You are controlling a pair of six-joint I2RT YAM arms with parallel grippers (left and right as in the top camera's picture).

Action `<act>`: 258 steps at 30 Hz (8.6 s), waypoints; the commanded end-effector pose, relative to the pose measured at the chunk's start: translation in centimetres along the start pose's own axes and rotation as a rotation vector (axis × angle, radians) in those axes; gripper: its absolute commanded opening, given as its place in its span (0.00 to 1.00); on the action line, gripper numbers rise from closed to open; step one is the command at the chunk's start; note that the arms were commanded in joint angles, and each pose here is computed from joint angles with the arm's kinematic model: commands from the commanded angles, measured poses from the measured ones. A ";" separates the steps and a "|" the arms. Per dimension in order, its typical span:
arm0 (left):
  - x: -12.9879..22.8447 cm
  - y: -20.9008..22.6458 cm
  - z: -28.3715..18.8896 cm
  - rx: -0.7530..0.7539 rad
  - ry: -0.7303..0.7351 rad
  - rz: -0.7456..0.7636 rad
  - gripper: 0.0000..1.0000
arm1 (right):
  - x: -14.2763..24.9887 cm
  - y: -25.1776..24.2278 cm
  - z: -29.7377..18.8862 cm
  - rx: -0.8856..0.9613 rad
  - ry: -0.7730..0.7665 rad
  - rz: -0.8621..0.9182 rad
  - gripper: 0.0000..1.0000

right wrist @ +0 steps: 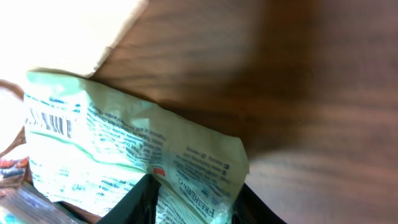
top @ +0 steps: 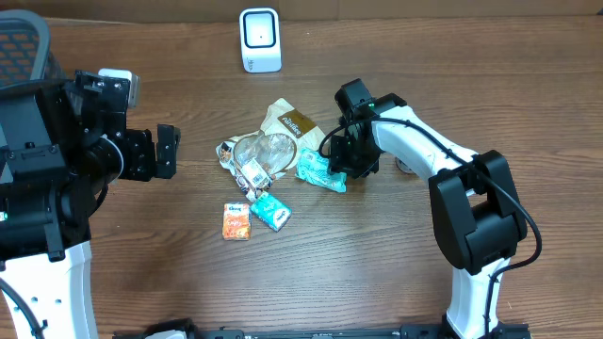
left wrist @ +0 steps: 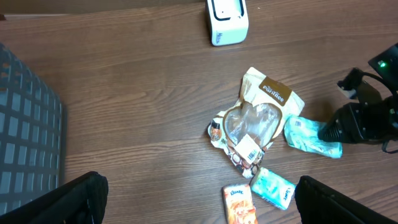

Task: Scan the item barcode
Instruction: 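Lift the mint tissue pack with the right gripper out of the pile, then hold the mint tissue pack in front of the white barcode scanner, then carry the tissue pack right and set it beside the jar, open gripper, then move the right gripper to the brown Pantry bag and grasp its top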

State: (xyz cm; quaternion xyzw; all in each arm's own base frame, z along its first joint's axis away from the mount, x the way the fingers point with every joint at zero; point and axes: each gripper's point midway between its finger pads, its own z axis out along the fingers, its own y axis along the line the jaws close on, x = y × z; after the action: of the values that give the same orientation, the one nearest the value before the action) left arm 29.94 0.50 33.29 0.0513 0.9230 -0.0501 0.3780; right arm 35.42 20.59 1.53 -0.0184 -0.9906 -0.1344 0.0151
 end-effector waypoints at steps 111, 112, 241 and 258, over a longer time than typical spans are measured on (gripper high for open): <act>-0.7 -0.1 -0.4 0.008 -0.022 0.027 0.99 | -28.3 17.5 -17.9 0.926 -1.121 -1.286 0.04; -0.7 -0.1 -0.4 0.008 -0.022 0.027 0.99 | -28.3 17.5 -17.9 0.926 -1.118 -1.287 0.04; -0.6 -0.1 -0.4 0.008 -0.022 0.027 0.99 | -10.2 -14.7 -10.8 0.231 -0.201 0.150 0.42; -0.7 -0.1 -0.4 0.008 -0.022 0.027 0.99 | -8.3 -1.9 -16.9 -0.150 -0.146 0.013 0.50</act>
State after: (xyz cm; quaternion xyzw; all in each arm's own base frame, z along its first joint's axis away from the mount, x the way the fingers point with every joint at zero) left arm 29.96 0.44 33.31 0.0520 0.9228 -0.0517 0.3782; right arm 44.91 8.98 16.20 -0.0769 -0.9841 -0.1467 -0.0645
